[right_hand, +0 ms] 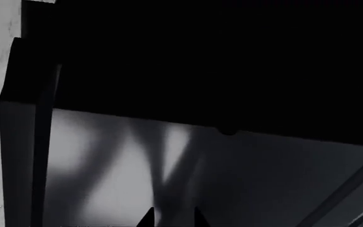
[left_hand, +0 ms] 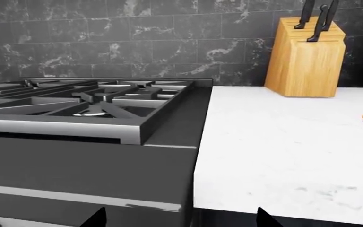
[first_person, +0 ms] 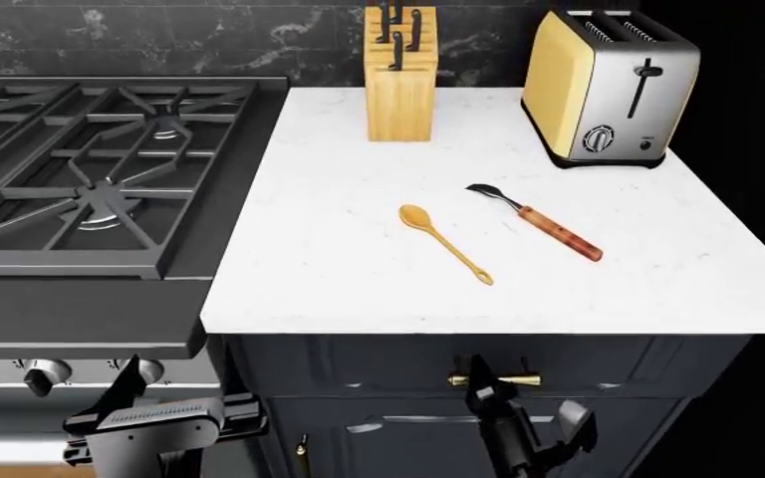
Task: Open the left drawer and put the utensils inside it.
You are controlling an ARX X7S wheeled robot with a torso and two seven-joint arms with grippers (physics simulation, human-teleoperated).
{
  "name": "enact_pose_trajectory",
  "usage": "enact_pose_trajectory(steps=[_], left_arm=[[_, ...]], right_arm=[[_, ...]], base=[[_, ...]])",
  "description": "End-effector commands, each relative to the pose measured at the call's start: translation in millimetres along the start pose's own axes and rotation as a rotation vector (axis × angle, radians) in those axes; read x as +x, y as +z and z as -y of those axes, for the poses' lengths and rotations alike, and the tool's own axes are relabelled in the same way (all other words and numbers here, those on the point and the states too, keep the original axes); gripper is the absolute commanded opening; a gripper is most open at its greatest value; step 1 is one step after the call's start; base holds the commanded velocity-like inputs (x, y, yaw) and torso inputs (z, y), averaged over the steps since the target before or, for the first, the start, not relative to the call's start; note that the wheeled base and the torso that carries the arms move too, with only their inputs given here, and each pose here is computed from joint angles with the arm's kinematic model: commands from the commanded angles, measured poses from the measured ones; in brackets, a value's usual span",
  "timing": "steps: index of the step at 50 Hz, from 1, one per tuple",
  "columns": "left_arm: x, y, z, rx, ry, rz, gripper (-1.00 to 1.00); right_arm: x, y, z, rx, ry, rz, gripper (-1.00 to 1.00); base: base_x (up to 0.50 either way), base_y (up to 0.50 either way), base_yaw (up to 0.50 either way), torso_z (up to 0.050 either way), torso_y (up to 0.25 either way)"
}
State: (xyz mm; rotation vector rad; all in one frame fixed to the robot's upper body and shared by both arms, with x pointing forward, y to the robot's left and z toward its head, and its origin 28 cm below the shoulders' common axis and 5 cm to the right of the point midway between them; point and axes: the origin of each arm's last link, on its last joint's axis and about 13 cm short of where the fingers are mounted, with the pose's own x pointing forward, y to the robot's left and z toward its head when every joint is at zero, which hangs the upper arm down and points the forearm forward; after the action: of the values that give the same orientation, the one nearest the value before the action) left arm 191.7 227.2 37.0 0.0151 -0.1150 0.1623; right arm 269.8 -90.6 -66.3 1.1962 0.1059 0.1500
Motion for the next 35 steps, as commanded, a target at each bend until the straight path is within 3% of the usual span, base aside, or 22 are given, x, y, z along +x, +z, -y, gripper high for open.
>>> enact_pose_trajectory(steps=[1, 35], left_arm=[[0, 1, -1.5, 0.007, 0.010, 0.004, 1.00], [-2, 2, -0.4, 0.017, 0.006, 0.001, 1.00]], right_arm=[[-16, 1, -0.9, -0.027, 0.051, -0.022, -1.00], [-76, -17, 11.4, -0.055, 0.076, -0.047, -1.00]], base=[[0.00, 0.00, 0.00, 0.000, 0.000], [0.00, 0.00, 0.00, 0.000, 0.000]])
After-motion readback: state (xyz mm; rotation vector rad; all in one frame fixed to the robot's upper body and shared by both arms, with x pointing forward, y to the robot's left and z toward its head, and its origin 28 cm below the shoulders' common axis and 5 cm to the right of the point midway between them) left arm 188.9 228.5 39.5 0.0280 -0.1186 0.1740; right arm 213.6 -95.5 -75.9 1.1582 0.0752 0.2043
